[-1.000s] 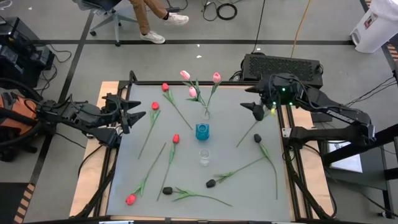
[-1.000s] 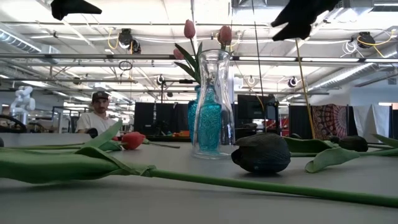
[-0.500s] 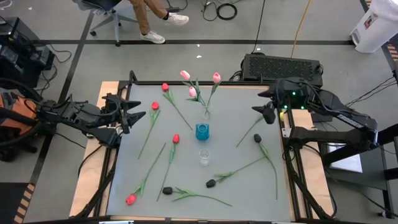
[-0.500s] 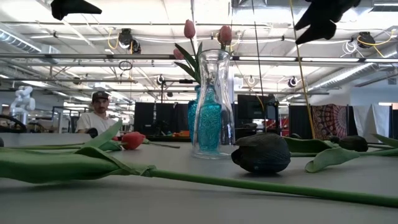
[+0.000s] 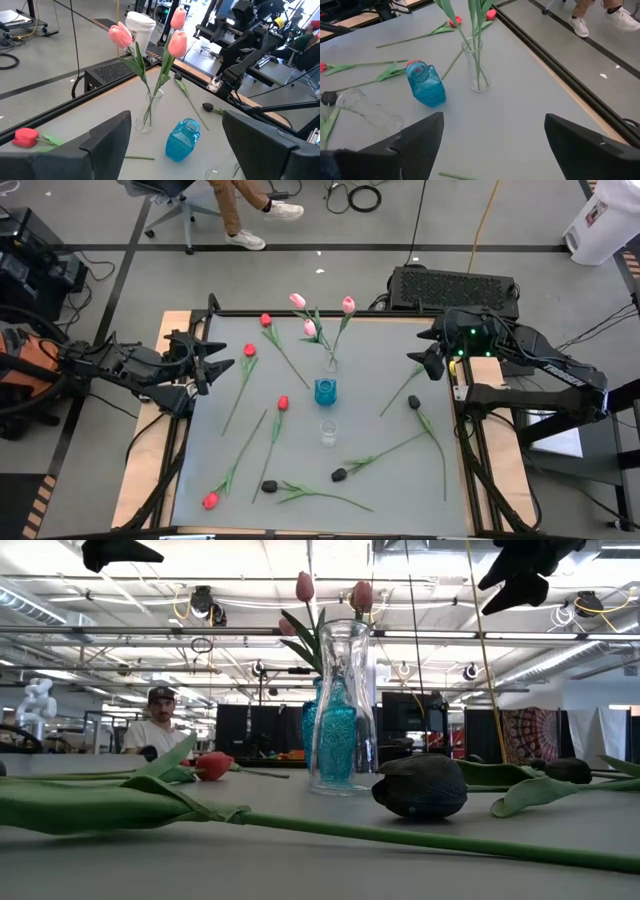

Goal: Sort flowers into vase by color
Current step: Put the bottom left black tulip into the blue vase

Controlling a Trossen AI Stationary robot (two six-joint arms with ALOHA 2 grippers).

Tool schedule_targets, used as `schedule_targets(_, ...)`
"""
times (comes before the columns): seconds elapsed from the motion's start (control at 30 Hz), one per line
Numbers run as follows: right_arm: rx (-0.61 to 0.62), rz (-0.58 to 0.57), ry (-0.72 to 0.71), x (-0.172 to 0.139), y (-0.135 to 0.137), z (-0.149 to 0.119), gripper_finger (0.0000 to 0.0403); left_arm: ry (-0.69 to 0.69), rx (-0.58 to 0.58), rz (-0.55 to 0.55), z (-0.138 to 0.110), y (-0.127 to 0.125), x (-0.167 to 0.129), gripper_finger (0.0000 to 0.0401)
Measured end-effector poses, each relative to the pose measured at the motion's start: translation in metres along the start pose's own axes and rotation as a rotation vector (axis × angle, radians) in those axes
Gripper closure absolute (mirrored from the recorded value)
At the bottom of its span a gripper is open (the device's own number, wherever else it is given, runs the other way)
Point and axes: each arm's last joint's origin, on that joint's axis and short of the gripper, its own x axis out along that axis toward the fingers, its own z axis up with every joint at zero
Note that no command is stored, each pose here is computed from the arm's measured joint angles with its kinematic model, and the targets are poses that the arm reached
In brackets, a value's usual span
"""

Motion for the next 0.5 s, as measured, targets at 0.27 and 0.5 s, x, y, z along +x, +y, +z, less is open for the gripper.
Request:
schedule_targets(0.27, -0.007, 0.001, 0.001, 0.0001, 0.0000, 0.0000, 0.0064, 0.000, 0.000, 0.000, 0.0000, 0.0000, 0.0000, 0.0082)
schedule_targets(0.5, -0.012, 0.001, 0.004, 0.0001, 0.0000, -0.0003, 0.0064, 0.000, 0.000, 0.000, 0.0000, 0.0000, 0.0000, 0.0082)
